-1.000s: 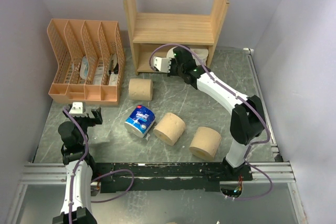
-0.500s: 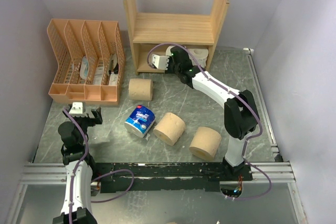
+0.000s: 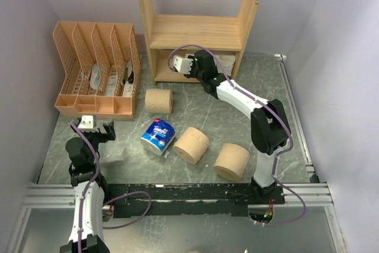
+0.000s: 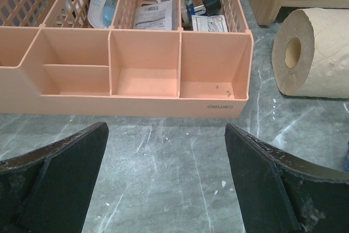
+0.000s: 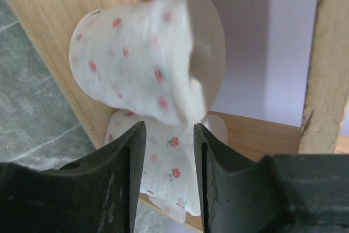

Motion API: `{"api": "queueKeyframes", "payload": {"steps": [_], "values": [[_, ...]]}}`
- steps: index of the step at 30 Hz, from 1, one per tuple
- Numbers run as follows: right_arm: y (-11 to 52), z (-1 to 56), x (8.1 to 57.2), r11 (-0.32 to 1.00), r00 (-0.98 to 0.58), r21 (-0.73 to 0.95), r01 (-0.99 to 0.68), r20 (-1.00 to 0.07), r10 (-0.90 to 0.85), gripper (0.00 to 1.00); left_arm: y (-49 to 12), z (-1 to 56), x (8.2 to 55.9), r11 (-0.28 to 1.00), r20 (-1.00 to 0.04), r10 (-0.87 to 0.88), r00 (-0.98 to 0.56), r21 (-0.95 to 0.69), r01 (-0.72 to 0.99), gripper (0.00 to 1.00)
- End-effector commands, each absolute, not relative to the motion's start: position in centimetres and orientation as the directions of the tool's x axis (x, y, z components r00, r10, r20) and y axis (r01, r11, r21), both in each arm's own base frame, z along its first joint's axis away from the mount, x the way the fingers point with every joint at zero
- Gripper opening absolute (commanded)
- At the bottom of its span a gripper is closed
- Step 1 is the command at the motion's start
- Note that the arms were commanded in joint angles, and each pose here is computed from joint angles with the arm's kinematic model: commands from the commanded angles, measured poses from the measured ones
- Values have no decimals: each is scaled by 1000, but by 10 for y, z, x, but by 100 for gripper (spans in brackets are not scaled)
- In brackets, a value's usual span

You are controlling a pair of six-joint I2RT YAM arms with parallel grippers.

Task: Place and organize the paper towels onto the shelf

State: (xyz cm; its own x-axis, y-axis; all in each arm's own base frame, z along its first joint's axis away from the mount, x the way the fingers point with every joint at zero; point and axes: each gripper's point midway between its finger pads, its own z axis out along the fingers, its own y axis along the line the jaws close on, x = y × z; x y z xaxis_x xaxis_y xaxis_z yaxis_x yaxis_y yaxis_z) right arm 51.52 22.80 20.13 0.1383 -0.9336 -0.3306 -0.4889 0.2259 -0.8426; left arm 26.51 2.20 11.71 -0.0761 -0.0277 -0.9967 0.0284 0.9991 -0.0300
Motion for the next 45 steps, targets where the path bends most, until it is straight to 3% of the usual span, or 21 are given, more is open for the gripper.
{"api": "queueKeyframes", "payload": {"steps": [1,6,8,11,12,16,19,21,25,28,33,36,45], "values": [[225,232,527,278,140,-867,-413,-362,-921,40,18,86,258,998,-991,-43,-126,-48,41,100],[220,244,526,296,138,-877,-379,-370,-919,44,18,86,258,998,-991,-42,-125,-48,42,100],[217,254,518,314,136,-883,-349,-379,-916,51,18,86,258,998,-991,-43,-124,-49,40,100],[219,270,482,330,181,-872,-360,-413,-893,97,18,86,258,998,-991,-43,-124,-48,41,100],[220,268,467,329,203,-859,-392,-430,-880,100,18,87,258,998,-992,-42,-123,-47,42,100],[219,229,406,292,176,-722,-627,-496,-850,100,19,86,258,998,-991,-42,-126,-47,40,100],[230,233,367,431,3,-432,-792,-708,-706,100,19,86,258,998,-991,-42,-125,-47,40,100],[247,233,320,345,-54,-215,-913,-776,-628,100,19,86,258,998,-991,-42,-126,-47,40,100],[274,245,258,188,-136,49,-981,-863,-486,100,19,86,258,998,-991,-42,-124,-47,40,100],[286,230,250,178,-263,203,-963,-853,-452,91,18,86,258,998,-991,-43,-125,-49,42,100],[304,176,251,256,-432,349,-902,-761,-484,90,19,86,258,998,-991,-43,-124,-49,41,100],[323,148,247,255,-417,330,-909,-707,-571,87,19,87,258,998,-991,-43,-123,-49,41,100],[351,134,264,206,-426,386,-899,-668,-610,86,19,86,258,998,-991,-44,-124,-50,41,100]]}}
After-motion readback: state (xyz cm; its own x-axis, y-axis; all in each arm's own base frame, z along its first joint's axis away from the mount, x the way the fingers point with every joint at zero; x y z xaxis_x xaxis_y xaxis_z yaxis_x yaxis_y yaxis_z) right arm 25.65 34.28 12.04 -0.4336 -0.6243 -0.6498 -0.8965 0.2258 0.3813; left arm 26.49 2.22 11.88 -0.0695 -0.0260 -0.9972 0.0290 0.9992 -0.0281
